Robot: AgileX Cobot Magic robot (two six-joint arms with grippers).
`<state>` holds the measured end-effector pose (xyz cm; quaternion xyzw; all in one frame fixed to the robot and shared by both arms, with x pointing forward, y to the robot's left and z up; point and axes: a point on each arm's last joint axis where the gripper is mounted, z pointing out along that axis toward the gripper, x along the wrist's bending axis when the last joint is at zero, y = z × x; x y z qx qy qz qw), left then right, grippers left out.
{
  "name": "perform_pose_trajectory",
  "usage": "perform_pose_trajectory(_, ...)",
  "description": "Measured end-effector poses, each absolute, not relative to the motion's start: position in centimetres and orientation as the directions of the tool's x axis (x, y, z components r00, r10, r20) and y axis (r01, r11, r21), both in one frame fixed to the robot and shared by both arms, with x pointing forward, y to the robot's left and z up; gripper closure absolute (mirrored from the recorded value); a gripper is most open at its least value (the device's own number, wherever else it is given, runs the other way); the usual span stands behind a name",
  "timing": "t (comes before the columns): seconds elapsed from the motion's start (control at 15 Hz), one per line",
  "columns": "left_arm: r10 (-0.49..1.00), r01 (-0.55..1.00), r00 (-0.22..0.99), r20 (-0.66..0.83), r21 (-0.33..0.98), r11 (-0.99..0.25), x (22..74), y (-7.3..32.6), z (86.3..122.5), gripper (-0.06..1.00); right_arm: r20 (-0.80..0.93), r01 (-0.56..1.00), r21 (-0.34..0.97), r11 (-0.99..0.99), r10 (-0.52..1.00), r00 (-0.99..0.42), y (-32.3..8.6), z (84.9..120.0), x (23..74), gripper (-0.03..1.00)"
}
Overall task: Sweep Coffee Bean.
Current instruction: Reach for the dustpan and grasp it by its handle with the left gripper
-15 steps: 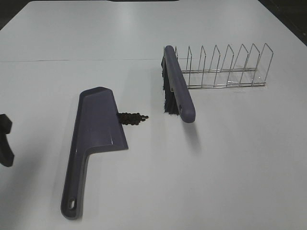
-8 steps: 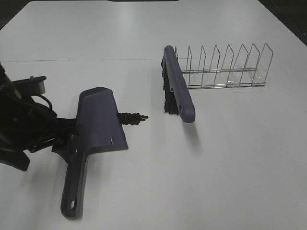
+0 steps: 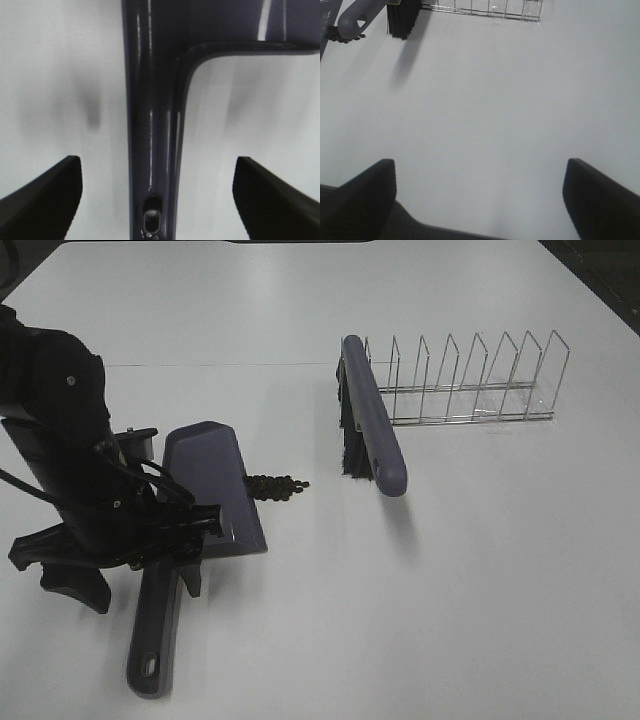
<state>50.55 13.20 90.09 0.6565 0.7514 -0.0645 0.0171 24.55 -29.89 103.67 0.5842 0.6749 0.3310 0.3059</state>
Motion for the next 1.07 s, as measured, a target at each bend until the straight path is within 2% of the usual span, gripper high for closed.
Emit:
perform_pose_trajectory(0.4, 0.987, 0.983, -0.148, -0.059, -0.120, 0.140, 50.7, 13.2, 87.3, 0.19, -0.026, 0.586, 0.804, 0.098, 0.991, -0.130, -29.9, 103.7, 24.5, 0.18)
perform_pose_trajectory(0.67, 0.987, 0.983, -0.148, -0.062, -0.116, 0.140, 50.9, 13.1, 87.2, 0.20, -0.027, 0.586, 0.804, 0.099, 0.991, -0.130, -29.9, 103.7, 24.5, 0.18)
perform_pose_trajectory(0.93, 0.987, 0.984, -0.147, -0.062, -0.112, 0.139, 51.0, 13.1, 87.1, 0.50, -0.027, 0.586, 0.804, 0.099, 0.991, -0.130, -29.9, 103.7, 24.5, 0.18)
perform_pose_trajectory(1.0, 0.987, 0.984, -0.147, -0.064, -0.110, 0.139, 51.0, 13.1, 87.2, 0.61, -0.027, 0.586, 0.804, 0.099, 0.991, -0.130, -29.9, 103.7, 24.5, 0.18)
perform_pose_trajectory(1.07, 0.987, 0.985, -0.144, -0.065, -0.110, 0.136, 51.0, 13.1, 87.2, 0.62, -0.027, 0.586, 0.804, 0.099, 0.991, -0.130, -29.9, 103.7, 24.5, 0.18)
